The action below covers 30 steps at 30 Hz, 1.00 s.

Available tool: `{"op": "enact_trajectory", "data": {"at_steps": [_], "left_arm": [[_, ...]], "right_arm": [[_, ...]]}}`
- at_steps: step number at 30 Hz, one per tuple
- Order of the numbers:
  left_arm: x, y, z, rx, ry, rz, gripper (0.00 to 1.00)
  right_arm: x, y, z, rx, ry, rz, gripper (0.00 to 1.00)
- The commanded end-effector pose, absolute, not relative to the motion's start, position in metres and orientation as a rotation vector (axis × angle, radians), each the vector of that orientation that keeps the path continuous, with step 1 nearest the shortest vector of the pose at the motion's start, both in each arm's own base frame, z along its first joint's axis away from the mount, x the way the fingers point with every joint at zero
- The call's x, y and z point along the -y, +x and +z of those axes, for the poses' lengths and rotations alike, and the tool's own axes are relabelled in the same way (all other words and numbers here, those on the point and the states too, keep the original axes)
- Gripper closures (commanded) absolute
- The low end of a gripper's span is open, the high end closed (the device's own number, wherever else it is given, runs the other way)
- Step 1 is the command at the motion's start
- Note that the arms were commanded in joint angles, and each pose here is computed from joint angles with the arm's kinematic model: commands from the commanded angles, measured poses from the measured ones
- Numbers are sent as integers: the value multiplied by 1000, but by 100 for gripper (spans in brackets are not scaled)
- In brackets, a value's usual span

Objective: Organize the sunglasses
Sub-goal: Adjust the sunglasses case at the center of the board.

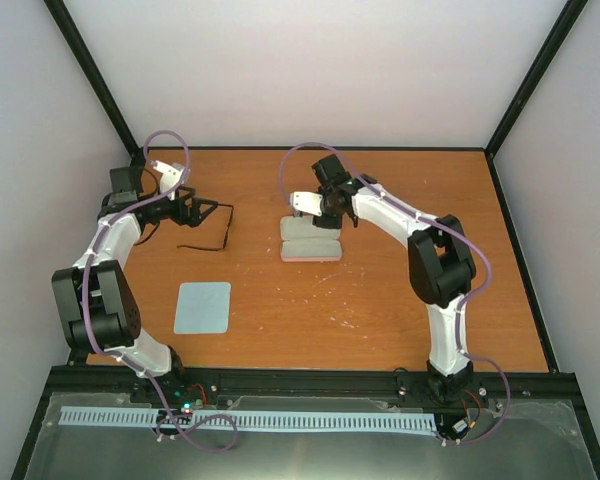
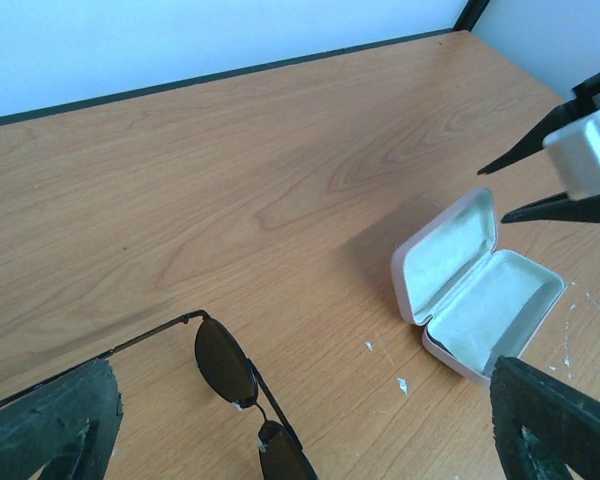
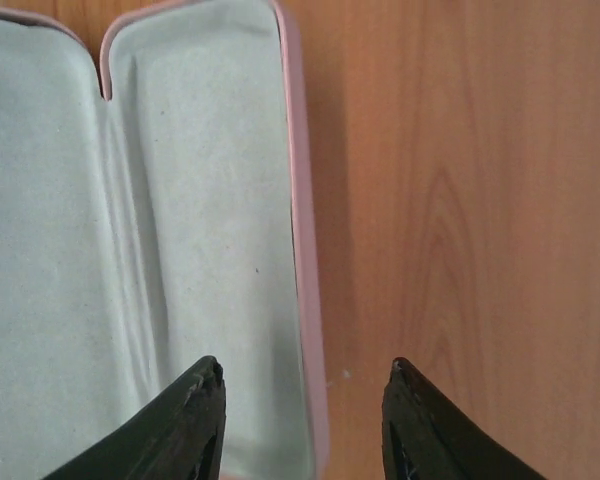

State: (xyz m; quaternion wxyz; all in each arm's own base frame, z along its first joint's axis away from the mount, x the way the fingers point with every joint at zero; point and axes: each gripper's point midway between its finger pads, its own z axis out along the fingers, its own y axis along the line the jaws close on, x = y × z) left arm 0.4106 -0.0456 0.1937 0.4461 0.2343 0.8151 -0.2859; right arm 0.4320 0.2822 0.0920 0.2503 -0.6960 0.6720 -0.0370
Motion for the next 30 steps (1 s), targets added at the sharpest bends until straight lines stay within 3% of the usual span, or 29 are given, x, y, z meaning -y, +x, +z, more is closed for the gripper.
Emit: {"op": "enact_trajectory", "data": {"at_steps": [1, 6, 11, 13, 15, 16, 17, 19, 20, 22, 30], "left_arm": [[42, 407, 210, -1981, 596, -643, 1], [41, 394, 210, -2004, 638, -592, 1], [37, 370, 208, -2023, 690, -516, 0], [33, 360, 209, -2025, 694, -474, 0], [28, 350, 210, -2035, 694, -442, 0], [25, 345, 211, -2038, 696, -433, 0], [20, 340, 211, -2041, 690, -422, 0], [11, 332, 210, -2055, 678, -401, 0], [6, 327, 207, -2065, 680, -388, 0], [-7, 319, 195, -2099, 669, -358, 0], [-69, 280, 152, -2235, 526, -377, 3]], "right_arm": [[-290, 437, 143, -1748, -1764, -143, 56], [-298, 427, 185, -1683, -1641, -121, 56], [-323, 399, 242, -1683, -1338, 175, 54], [-328, 396, 260, -1772, -1105, 354, 58], [-330, 395, 261, -1886, -915, 504, 68], [-330, 396, 256, -1962, -805, 566, 80], [-332, 397, 249, -2026, -719, 632, 82], [-351, 381, 229, -2131, -737, 829, 68], [-363, 373, 215, -2206, -760, 914, 66], [-386, 349, 176, -2376, -845, 979, 67], [-459, 259, 84, -2590, -1027, 693, 64]]}}
